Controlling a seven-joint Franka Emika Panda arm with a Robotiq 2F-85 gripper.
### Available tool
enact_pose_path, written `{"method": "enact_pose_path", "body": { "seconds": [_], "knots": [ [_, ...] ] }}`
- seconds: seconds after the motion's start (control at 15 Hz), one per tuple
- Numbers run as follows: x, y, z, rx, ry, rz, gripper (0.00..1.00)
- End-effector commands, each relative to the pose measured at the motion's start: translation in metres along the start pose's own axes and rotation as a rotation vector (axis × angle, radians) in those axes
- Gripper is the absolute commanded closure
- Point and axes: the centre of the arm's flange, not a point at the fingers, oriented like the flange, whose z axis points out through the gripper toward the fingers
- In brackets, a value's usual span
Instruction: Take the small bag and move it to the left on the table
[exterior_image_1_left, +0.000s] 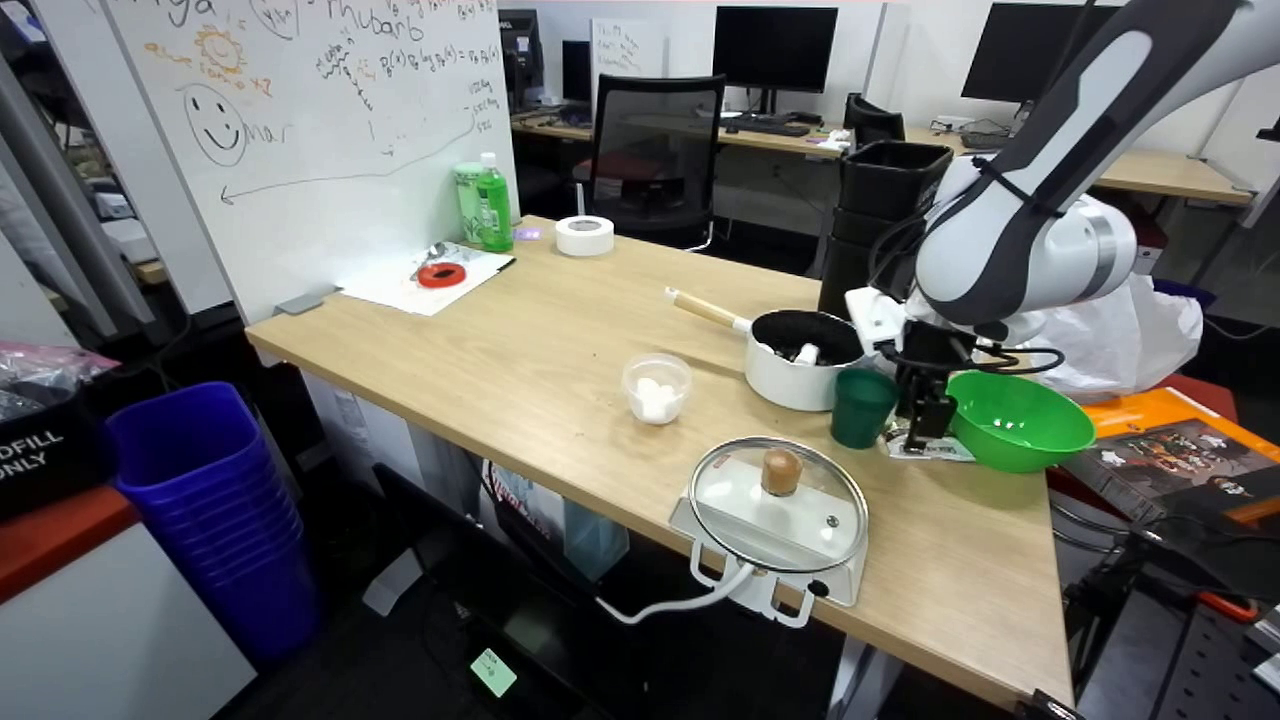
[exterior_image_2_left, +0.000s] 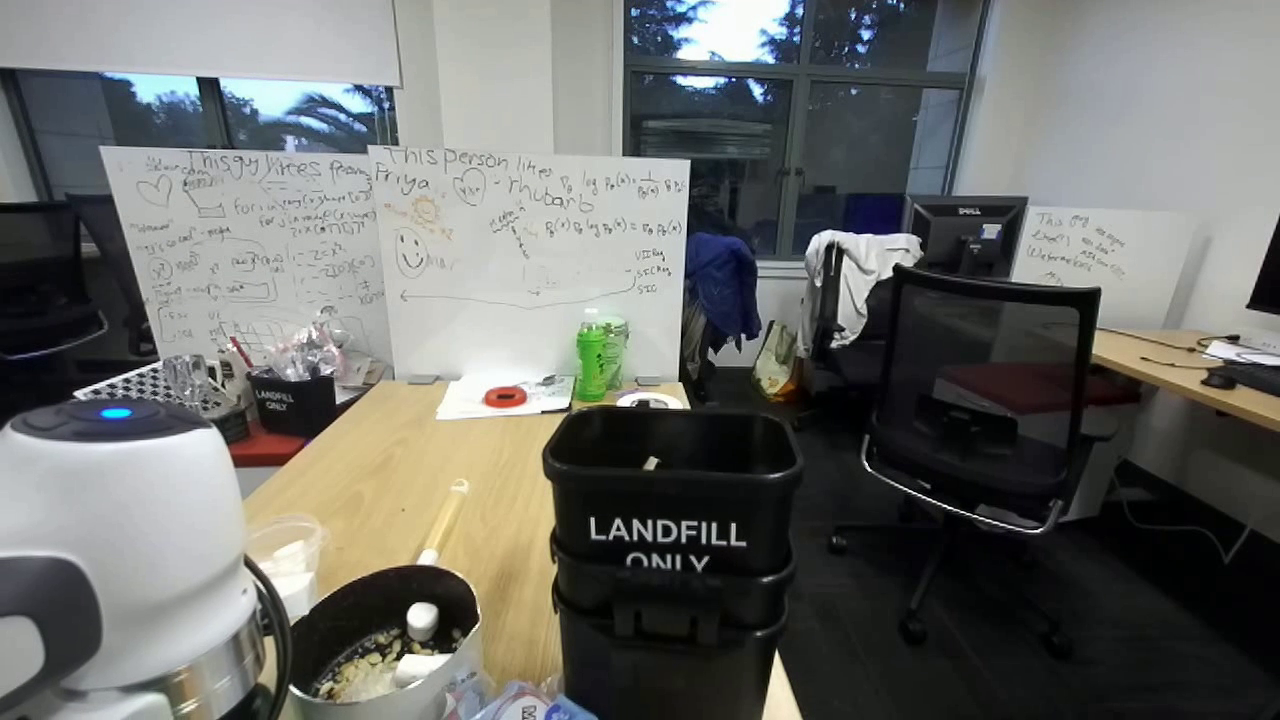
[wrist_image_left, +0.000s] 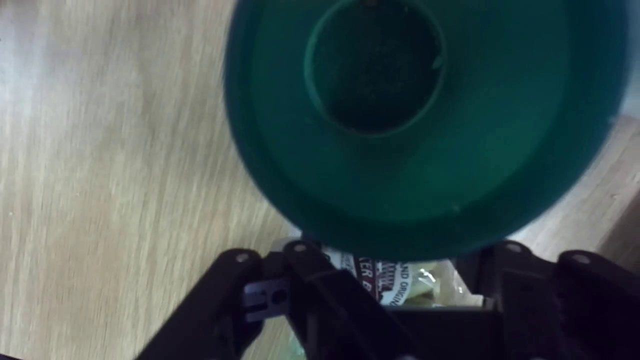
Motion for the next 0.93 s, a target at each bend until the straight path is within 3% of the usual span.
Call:
{"method": "enact_pose_path", "body": {
  "seconds": [0.0, 0.33, 0.87],
  "knots": [
    [0.0, -0.003, 0.0, 0.009, -0.004, 0.01, 0.66],
    [0.009, -0.001, -0.021, -0.003, -0.054, 0.0, 0.98],
    [0.018, 0.009, -0.085, 0.031, -0.231, -0.035, 0.97]
  ]
}}
